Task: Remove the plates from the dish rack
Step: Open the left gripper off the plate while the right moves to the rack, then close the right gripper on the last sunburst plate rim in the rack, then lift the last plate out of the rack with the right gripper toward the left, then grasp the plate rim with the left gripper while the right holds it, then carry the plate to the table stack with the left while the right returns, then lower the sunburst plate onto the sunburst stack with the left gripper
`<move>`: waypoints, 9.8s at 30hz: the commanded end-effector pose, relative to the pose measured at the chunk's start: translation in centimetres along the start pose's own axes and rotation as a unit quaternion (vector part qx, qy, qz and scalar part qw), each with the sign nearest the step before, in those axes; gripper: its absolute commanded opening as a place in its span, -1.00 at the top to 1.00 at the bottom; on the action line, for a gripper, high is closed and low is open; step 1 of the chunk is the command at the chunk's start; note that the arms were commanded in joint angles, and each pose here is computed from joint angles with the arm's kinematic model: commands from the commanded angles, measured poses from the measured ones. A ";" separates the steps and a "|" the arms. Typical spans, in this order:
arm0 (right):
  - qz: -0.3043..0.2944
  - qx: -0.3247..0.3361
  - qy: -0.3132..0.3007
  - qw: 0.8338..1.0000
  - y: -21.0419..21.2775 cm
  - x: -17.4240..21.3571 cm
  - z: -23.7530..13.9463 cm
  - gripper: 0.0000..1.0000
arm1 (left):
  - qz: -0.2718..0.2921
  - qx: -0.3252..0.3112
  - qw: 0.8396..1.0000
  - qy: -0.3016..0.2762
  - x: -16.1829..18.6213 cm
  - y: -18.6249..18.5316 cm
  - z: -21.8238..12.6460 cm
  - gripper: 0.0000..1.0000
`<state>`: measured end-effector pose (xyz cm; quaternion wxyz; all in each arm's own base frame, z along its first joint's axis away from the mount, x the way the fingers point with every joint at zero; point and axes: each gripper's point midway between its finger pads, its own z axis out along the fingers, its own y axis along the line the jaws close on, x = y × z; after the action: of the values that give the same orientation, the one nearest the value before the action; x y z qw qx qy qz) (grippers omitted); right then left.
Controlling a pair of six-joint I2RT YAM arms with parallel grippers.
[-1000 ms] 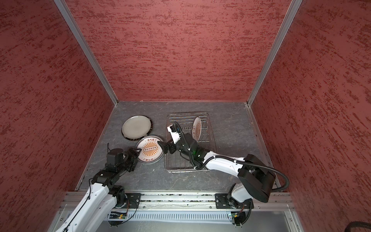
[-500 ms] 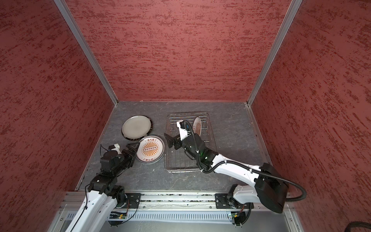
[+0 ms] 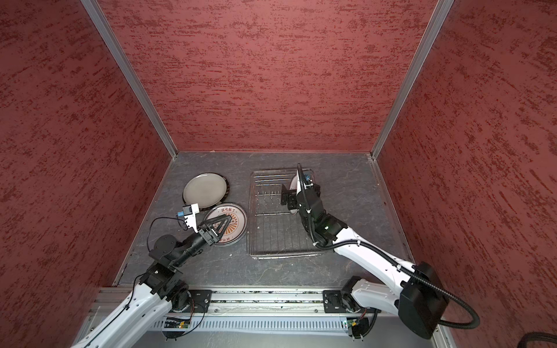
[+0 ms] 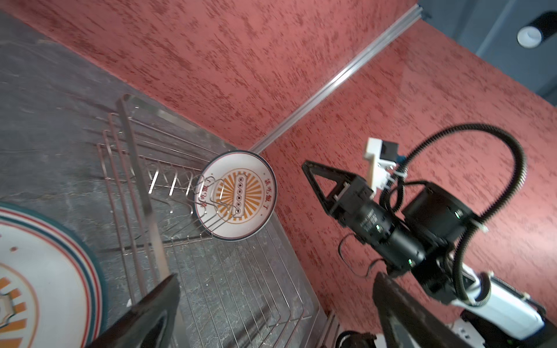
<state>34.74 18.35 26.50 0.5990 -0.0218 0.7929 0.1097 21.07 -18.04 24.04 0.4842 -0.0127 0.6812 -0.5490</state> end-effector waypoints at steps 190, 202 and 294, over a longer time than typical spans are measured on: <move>0.150 -0.384 -0.058 0.909 11.4 0.8 -3.6 -0.98 | -0.137 -0.163 0.967 -0.142 -2.2 7.8 -2.0 1.00; 0.092 -0.357 -0.025 0.929 14.5 2.8 -0.7 -0.98 | -0.221 -0.237 0.932 -0.160 -1.7 11.8 -4.7 1.00; -0.070 -0.367 0.101 0.922 21.7 8.9 1.0 -0.89 | -0.284 -0.498 0.811 -0.119 3.3 16.9 -8.2 -0.07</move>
<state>29.13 40.03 19.74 0.4524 -0.3056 0.7592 0.3543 22.01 -7.20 7.39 0.2954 -0.5173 0.7654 -0.2435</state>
